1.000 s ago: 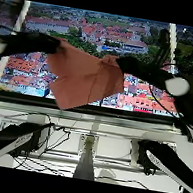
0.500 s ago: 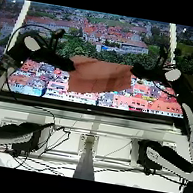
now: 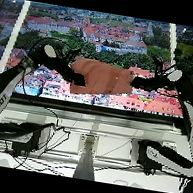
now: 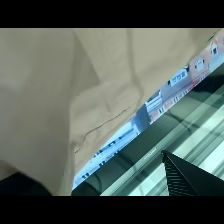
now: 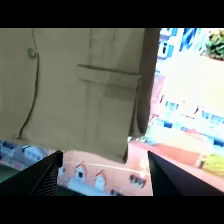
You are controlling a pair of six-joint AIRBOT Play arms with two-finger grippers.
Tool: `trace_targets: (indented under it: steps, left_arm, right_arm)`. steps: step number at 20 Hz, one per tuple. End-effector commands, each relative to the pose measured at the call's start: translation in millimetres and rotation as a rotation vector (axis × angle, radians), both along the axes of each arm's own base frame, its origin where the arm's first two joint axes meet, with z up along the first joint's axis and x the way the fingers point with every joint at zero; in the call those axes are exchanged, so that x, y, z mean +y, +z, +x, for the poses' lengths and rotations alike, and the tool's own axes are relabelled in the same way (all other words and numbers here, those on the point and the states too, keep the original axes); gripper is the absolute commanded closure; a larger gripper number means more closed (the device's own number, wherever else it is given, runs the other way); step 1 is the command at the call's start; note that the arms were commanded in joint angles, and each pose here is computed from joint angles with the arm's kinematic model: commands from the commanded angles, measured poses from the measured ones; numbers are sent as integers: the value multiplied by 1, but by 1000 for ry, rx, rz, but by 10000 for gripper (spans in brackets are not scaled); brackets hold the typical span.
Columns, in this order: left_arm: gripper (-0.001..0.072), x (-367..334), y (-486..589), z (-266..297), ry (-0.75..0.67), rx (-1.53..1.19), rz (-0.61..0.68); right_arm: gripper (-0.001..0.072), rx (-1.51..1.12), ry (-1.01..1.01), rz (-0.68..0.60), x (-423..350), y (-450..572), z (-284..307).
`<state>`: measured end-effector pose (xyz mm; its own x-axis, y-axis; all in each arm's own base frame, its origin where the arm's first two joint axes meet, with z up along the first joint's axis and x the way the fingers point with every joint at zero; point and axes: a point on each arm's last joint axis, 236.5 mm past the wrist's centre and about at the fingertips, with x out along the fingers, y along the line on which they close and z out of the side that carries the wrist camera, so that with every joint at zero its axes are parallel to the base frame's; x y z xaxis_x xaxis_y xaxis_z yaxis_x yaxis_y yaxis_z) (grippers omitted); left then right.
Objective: Fold the clothes and pants, and hang the long-sleeved shirts on hangers.
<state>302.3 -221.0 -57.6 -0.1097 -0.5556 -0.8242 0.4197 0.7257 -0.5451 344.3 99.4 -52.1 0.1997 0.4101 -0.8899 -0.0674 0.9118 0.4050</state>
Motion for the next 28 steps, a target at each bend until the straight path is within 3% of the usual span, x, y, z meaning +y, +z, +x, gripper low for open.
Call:
trace_targets:
  steps: [1, 6, 9, 11, 16, 19, 20, 21, 23, 28]
  left_arm:
    - [11, -2, -9, -4, -15, 25, 4]
    - [12, -1, -9, -3, -14, 23, 6]
    - [12, -2, -10, 1, -4, 9, 7]
    - [12, -2, -10, 1, -4, 9, 6]
    - [12, -2, -10, 1, -3, 9, 6]
    - [12, -1, -10, 1, -9, 5, 9]
    - [12, -1, -10, 2, -8, 2, 11]
    - [12, 0, -12, 5, -3, -11, 17]
    - [12, 3, -14, 13, 9, -44, 31]
    - [11, 36, 29, 52, 3, -166, 84]
  right_arm:
    - [123, -53, -59, -20, -11, -13, 27]
    - [124, 3, -188, 116, -39, -6, 71]
    - [122, 101, -95, 286, -22, -10, 63]
    - [84, 143, -56, 307, -17, -31, 57]
    - [86, 231, -59, 397, 24, -61, 54]
    - [105, 184, 51, 415, 61, -58, 51]
    - [192, 167, 93, 412, 72, -58, 49]
    - [324, 153, 133, 405, 81, -58, 46]
    - [693, 133, 170, 390, 93, -59, 45]
    - [695, -31, 57, 331, 60, -21, 86]
